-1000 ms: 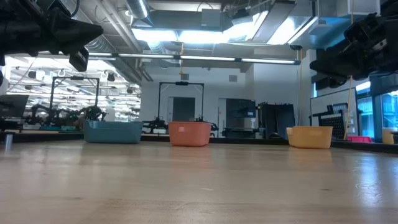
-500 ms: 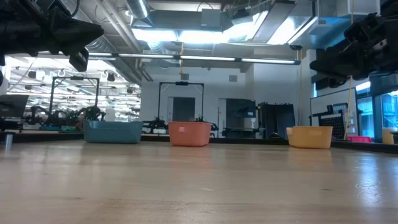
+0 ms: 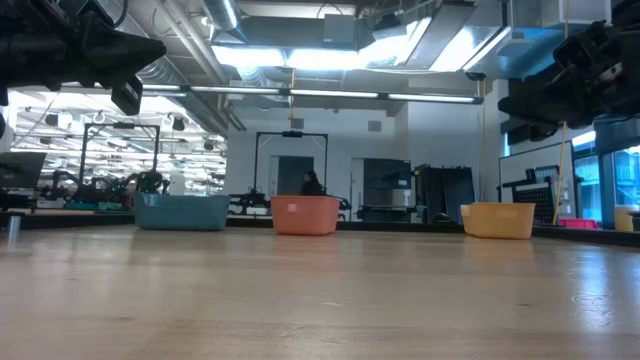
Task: Sort & place blocks by color
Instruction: Return to Home Position
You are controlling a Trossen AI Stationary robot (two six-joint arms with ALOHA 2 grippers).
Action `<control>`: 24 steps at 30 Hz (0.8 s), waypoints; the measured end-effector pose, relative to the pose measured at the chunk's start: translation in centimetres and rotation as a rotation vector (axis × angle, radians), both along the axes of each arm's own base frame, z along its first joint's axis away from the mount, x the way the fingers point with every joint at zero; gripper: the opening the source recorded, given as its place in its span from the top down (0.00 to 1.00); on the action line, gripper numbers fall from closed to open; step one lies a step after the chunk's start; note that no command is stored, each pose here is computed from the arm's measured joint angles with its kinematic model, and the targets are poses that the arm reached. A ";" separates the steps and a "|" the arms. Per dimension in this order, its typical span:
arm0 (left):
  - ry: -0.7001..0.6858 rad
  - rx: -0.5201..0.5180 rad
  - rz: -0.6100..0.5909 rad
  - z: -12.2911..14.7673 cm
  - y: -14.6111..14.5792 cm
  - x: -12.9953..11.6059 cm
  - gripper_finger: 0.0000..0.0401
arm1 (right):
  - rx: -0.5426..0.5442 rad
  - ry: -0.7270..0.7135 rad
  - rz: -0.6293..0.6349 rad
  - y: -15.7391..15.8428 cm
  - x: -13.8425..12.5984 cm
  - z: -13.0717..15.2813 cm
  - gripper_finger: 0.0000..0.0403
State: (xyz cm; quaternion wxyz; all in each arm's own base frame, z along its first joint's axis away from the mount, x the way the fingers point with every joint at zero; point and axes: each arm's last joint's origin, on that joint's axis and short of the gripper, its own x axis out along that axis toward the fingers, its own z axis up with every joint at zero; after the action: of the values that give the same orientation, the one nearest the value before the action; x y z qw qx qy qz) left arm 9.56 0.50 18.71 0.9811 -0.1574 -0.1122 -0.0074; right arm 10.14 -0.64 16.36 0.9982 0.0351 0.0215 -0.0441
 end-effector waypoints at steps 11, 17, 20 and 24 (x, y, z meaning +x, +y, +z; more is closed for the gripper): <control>0.000 0.000 0.000 0.0 0.0 0.0 0.99 | 0.000 0.000 0.000 0.0 0.0 0.0 0.94; 0.000 0.000 0.000 0.0 0.0 0.0 0.96 | 0.000 0.000 0.000 0.0 0.0 0.0 0.94; 0.000 0.000 0.000 0.0 0.0 0.0 0.95 | 0.000 0.000 0.000 0.0 0.0 0.0 0.94; 0.000 0.000 0.000 0.0 0.0 0.0 0.94 | 0.000 0.000 0.000 0.0 0.0 0.0 0.94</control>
State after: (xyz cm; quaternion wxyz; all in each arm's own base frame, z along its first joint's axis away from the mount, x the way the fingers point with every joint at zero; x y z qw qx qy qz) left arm 9.56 0.50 18.71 0.9811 -0.1574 -0.1121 -0.0074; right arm 10.14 -0.64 16.36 0.9982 0.0351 0.0215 -0.0441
